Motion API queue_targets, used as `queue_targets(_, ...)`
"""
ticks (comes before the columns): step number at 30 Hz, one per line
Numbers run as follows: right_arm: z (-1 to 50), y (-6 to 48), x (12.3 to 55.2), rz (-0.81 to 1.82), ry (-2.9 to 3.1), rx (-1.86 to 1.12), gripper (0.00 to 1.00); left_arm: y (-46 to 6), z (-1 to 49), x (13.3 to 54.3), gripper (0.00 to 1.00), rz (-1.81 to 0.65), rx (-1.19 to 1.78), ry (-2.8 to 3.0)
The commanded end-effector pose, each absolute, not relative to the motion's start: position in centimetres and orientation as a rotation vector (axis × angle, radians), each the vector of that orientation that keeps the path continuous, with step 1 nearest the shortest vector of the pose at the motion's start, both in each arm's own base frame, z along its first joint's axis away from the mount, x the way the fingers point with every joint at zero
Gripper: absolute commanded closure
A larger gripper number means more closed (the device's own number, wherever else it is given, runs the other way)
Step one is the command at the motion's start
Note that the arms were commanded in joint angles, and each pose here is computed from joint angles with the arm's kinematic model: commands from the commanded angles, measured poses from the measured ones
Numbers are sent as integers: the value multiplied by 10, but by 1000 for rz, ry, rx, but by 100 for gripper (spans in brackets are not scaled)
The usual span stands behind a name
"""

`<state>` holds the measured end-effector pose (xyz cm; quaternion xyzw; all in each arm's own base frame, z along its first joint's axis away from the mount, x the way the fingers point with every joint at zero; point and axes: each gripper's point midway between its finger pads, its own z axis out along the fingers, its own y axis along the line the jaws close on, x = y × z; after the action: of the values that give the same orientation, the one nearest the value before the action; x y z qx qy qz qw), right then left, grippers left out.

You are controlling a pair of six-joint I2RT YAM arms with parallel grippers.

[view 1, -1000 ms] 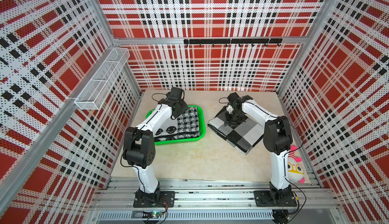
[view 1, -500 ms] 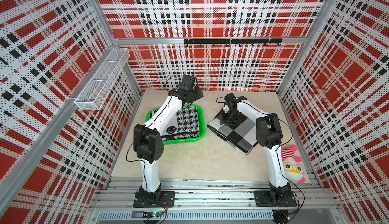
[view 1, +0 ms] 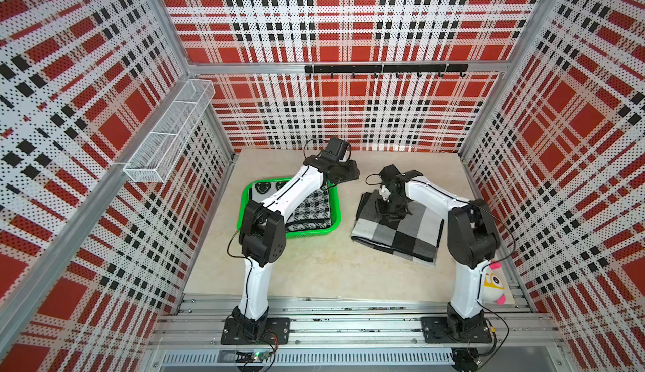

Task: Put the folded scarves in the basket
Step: Move the basket to the center of the board.

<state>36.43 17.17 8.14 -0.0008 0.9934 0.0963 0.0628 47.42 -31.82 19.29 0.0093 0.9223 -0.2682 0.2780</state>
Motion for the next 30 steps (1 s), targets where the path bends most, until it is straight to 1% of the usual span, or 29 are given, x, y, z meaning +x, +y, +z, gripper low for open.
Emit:
queue_targets(1,99,105,353,147,2931,445,35,-328,178,464,40,-710,113,2509)
queue_targets(3,97,70,334,130,2908,667,33,-333,168,456,40,-704,143,2537)
queue_targets(6,91,40,315,86,2894,822,29,-339,151,443,39,-683,183,2581)
queue_targets(9,77,26,301,59,2903,919,26,-339,138,432,39,-620,217,2618)
queue_targets(13,56,16,290,108,2877,1051,24,-334,123,418,39,-567,243,2666)
queue_targets(18,47,6,293,77,2845,1102,21,-337,115,400,38,-514,323,2677)
queue_targets(23,48,4,307,104,2810,1107,22,-352,115,389,37,-505,355,2672)
queue_targets(25,52,4,313,105,2801,1091,23,-351,114,389,37,-499,331,2676)
queue_targets(28,60,2,324,101,2786,1063,25,-335,115,397,38,-489,222,2681)
queue_targets(30,62,3,328,104,2787,1044,26,-323,112,404,39,-525,132,2686)
